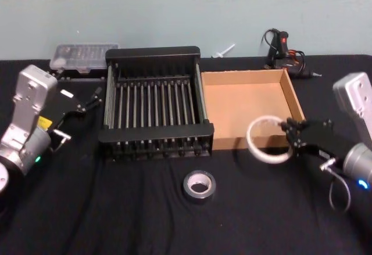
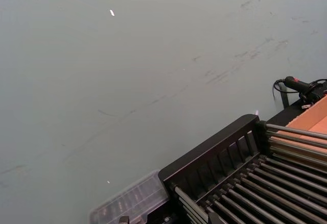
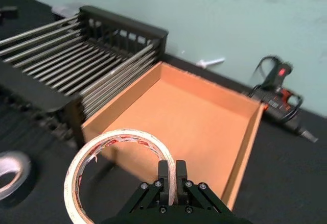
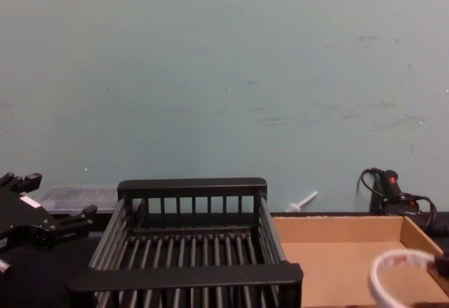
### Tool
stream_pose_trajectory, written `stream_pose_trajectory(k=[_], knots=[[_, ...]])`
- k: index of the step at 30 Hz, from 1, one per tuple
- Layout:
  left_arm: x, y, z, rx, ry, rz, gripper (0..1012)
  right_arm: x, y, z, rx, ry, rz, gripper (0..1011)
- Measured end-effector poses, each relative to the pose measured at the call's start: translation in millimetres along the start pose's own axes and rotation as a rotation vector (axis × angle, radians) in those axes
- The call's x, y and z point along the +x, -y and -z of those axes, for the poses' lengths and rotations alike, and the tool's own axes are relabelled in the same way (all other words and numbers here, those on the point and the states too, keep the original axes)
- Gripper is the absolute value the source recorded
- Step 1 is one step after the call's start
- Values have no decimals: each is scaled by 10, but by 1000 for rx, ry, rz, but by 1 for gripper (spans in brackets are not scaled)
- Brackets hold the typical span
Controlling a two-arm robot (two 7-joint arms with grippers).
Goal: Pick up the white tape and place it into the black box , Pick up the silver tape and place it into the brown box.
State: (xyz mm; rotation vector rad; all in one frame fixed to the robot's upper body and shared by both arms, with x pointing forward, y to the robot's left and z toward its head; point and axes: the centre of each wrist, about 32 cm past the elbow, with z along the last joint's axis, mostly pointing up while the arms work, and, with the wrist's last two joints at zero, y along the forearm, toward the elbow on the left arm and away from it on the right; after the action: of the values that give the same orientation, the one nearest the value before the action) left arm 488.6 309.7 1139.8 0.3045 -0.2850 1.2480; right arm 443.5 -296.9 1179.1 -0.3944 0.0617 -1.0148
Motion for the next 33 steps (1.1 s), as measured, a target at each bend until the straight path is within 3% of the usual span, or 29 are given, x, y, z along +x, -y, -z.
stream_pose_trajectory(k=[7, 16, 33], knots=[[0, 0, 0, 0, 0, 0, 1002, 128, -166, -160, 44, 37, 27, 91], [0, 0, 0, 0, 0, 0, 1001, 196, -416, -347, 86, 68, 21, 90], [0, 0, 0, 0, 0, 0, 1001, 128, -1063, -755, 173, 132, -67, 91]])
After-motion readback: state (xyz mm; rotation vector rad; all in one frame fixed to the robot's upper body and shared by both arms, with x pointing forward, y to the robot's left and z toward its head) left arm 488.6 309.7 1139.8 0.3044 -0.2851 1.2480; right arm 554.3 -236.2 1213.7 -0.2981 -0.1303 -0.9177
